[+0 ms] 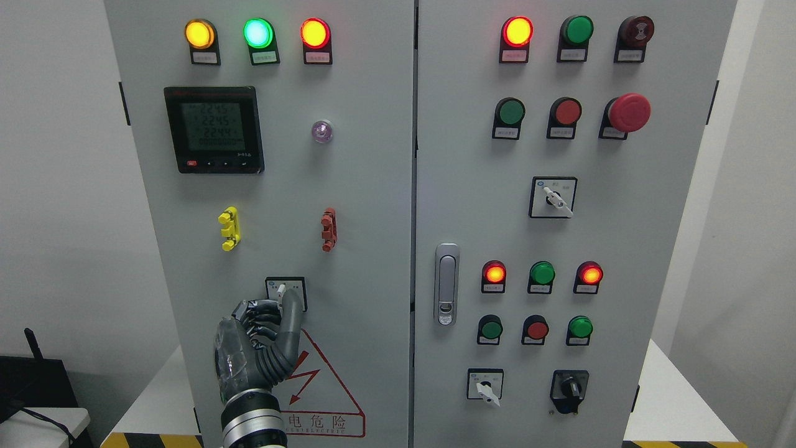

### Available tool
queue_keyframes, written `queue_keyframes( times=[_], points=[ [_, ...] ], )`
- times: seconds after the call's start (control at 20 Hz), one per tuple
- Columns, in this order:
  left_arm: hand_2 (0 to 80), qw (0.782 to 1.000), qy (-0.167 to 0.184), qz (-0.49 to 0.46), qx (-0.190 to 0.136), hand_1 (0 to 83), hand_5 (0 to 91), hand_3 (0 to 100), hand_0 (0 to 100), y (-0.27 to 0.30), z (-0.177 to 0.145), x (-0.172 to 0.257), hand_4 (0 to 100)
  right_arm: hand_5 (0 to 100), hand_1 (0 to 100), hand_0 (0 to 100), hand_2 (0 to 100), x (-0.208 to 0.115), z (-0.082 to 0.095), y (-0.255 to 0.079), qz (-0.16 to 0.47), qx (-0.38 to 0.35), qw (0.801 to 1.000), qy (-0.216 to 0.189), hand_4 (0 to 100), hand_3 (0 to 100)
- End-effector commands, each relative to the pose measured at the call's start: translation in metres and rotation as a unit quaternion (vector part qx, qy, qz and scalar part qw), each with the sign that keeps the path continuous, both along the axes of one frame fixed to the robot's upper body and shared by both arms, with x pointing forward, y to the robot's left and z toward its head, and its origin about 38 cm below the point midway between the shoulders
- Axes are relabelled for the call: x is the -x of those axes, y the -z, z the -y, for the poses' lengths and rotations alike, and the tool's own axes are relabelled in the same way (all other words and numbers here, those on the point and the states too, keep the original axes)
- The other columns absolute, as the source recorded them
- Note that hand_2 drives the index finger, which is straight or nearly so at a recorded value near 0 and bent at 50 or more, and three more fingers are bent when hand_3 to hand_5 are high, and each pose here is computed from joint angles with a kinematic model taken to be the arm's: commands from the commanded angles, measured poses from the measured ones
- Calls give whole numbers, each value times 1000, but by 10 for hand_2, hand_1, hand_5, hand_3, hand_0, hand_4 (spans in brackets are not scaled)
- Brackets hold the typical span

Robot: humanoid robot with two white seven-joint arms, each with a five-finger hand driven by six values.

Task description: Turn on light switch 1

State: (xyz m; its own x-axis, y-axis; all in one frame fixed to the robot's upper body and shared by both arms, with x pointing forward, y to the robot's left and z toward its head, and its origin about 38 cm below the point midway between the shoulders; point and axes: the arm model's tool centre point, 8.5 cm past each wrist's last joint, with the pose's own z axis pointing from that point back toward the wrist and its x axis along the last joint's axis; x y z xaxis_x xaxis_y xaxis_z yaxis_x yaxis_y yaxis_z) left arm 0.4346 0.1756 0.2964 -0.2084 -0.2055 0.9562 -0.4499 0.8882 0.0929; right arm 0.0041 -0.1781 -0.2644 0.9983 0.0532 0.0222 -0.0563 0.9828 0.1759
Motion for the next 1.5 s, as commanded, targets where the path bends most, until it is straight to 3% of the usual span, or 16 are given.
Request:
queue_keyframes(
  times=[0.0, 1.45],
  points=[
    [533, 1000, 0, -2, -5, 417, 849, 718, 328, 0, 0, 0, 804, 0, 389, 120, 0, 0, 0, 0, -1, -1, 1000, 8, 0, 0],
    [546, 1000, -1, -10, -15, 388, 855, 726, 460, 1, 1, 0, 810, 0, 389, 120, 0, 0, 0, 0, -1, -1, 1000, 8, 0, 0]
  ],
)
